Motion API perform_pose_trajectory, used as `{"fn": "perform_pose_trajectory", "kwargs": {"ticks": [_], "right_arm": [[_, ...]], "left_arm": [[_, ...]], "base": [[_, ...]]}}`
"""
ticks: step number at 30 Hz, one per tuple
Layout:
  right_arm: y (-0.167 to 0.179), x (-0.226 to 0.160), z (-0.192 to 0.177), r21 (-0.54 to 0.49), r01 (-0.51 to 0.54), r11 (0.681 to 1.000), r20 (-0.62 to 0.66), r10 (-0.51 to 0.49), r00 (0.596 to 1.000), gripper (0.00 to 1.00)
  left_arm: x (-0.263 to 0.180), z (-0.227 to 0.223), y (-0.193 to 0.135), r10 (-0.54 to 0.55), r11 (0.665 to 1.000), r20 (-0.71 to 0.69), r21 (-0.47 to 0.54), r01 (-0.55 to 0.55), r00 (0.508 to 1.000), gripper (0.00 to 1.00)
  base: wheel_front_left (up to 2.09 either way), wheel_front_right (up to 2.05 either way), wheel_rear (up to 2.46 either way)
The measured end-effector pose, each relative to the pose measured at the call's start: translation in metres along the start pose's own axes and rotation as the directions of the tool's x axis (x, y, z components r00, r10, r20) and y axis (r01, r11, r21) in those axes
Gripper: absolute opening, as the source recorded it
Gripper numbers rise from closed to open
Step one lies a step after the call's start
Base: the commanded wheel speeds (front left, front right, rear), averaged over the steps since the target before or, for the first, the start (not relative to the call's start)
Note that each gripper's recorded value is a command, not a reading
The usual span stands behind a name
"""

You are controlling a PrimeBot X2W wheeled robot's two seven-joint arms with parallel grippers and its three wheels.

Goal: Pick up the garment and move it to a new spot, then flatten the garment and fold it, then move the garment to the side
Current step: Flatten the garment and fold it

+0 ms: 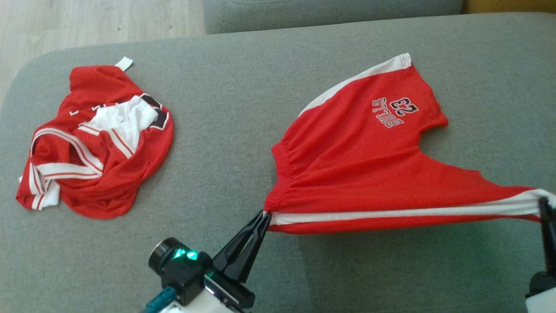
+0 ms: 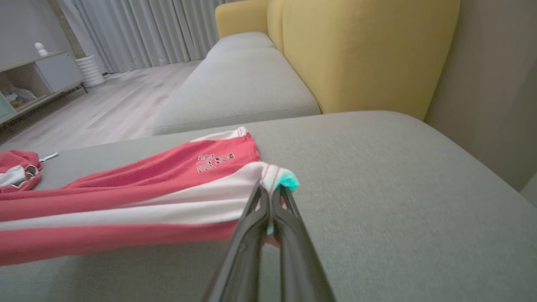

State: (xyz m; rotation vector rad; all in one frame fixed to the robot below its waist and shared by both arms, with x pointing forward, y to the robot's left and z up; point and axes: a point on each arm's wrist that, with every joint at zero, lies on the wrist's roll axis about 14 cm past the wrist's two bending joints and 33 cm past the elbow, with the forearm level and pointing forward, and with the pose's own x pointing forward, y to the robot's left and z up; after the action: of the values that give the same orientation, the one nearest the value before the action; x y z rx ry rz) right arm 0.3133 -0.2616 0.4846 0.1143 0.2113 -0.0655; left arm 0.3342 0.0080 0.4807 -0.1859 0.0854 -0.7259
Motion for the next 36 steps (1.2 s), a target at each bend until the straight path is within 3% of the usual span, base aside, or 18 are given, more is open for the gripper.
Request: {"fn": "perform_pose_trajectory", "kwargs": {"ticks": [6,13,26,27,28,29,30,31,32,33,36], "right_arm": [[0.009,0.02,0.022,-0.01,-0.019,1.0,0.013,0.02,1.0,0.0],[0.023,0.111,0.047,-0.078,-0.102,0.992,0.002,0.102,0.995,0.0],[0.063,0.255,-0.002,-0.07,-0.217,0.974,-0.185,0.201,0.962,0.0],[0.067,0.26,-0.009,-0.064,-0.226,0.972,-0.202,0.209,0.957,0.18],[0.072,0.265,-0.017,-0.06,-0.236,0.97,-0.217,0.218,0.951,0.55],[0.077,0.269,-0.023,-0.059,-0.246,0.967,-0.228,0.227,0.947,1.0],[0.08,0.272,-0.028,-0.054,-0.254,0.966,-0.233,0.235,0.944,1.0],[0.084,0.274,-0.031,-0.047,-0.26,0.964,-0.229,0.243,0.942,1.0],[0.087,0.275,-0.032,-0.037,-0.265,0.963,-0.22,0.251,0.943,1.0],[0.089,0.275,-0.032,-0.031,-0.27,0.962,-0.212,0.258,0.943,1.0],[0.088,0.269,-0.027,-0.027,-0.278,0.96,-0.192,0.268,0.944,1.0]], "left_arm": [[0.006,0.015,0.0,-0.011,1.0,-0.001,-0.021,0.011,1.0,0.0],[0.06,0.034,0.034,-0.003,1.0,-0.008,0.0,0.003,1.0,0.0],[0.112,-0.029,0.114,0.085,0.995,-0.261,-0.029,-0.095,0.962,0.0],[0.113,-0.033,0.118,0.088,0.994,-0.271,-0.032,-0.101,0.958,0.0],[0.113,-0.038,0.121,0.092,0.993,-0.284,-0.04,-0.107,0.955,0.0],[0.111,-0.043,0.123,0.096,0.993,-0.297,-0.043,-0.113,0.95,0.0],[0.109,-0.048,0.126,0.103,0.991,-0.307,-0.048,-0.124,0.946,0.0],[0.107,-0.051,0.128,0.11,0.99,-0.314,-0.05,-0.132,0.943,0.29],[0.105,-0.052,0.129,0.114,0.99,-0.314,-0.049,-0.136,0.943,0.29],[0.104,-0.051,0.13,0.12,0.989,-0.306,-0.044,-0.14,0.944,0.99],[0.102,-0.039,0.133,0.162,0.986,-0.25,0.007,-0.165,0.955,1.0]], "base": [[0.0,0.0,0.0],[0.0,0.0,0.0],[0.0,0.0,0.0],[0.0,0.0,0.0],[0.0,0.0,0.0],[0.0,0.0,0.0],[0.0,0.0,0.0],[0.0,0.0,0.0],[0.0,0.0,0.0],[0.0,0.0,0.0],[0.0,0.0,0.0]]}}
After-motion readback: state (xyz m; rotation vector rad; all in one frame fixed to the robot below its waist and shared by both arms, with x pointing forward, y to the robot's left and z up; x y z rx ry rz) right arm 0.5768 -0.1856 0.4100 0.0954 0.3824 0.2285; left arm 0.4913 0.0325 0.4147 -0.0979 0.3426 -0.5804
